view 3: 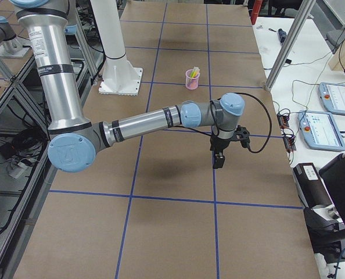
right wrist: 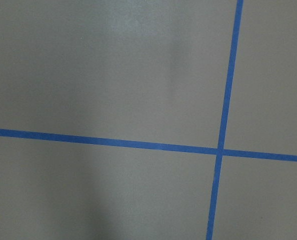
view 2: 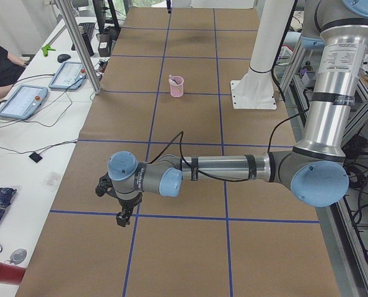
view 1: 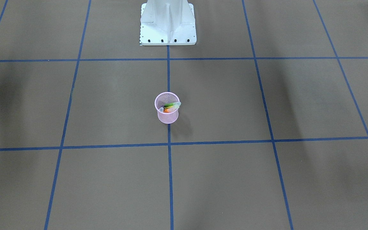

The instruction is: Collect pens into pen holder

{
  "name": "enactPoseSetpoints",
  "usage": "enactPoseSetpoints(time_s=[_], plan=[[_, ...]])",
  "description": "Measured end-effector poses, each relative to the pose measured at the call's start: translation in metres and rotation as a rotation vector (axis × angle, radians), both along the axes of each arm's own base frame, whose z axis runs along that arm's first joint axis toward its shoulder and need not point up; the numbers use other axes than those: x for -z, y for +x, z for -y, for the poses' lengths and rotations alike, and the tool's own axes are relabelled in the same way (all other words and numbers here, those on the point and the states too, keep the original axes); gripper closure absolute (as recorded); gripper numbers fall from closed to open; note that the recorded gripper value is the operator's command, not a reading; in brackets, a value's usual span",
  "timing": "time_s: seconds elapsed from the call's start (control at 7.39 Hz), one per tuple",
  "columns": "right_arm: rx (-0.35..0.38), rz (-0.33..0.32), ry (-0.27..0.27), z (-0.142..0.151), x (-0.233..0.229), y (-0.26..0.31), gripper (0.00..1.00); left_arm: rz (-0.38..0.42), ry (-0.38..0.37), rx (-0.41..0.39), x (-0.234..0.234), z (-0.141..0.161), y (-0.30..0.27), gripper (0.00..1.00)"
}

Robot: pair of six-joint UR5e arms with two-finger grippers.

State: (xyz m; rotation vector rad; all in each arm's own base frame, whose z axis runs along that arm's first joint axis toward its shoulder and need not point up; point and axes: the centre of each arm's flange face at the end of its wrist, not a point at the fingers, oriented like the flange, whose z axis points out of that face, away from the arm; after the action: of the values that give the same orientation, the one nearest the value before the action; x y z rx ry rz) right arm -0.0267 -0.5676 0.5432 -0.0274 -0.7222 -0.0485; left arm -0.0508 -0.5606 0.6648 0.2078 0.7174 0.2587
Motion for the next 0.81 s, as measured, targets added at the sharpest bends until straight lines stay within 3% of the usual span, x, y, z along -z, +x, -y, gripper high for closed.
enactPoseSetpoints(time_s=[0.27, 0.54, 0.81], plan=[[-0.033, 0.097, -0.043, -0.007, -0.019, 0.025, 0.01, -0.003, -0.068, 0.039, 0.026, -0.002, 0.000, 0.00], [-0.020, 0.114, -0.029, -0.015, -0.036, 0.042, 0.01, -0.002, -0.139, 0.077, 0.066, -0.011, 0.000, 0.00], [-0.026, 0.118, -0.021, -0.021, -0.065, 0.053, 0.01, 0.003, -0.172, 0.084, 0.070, -0.016, -0.001, 0.00]])
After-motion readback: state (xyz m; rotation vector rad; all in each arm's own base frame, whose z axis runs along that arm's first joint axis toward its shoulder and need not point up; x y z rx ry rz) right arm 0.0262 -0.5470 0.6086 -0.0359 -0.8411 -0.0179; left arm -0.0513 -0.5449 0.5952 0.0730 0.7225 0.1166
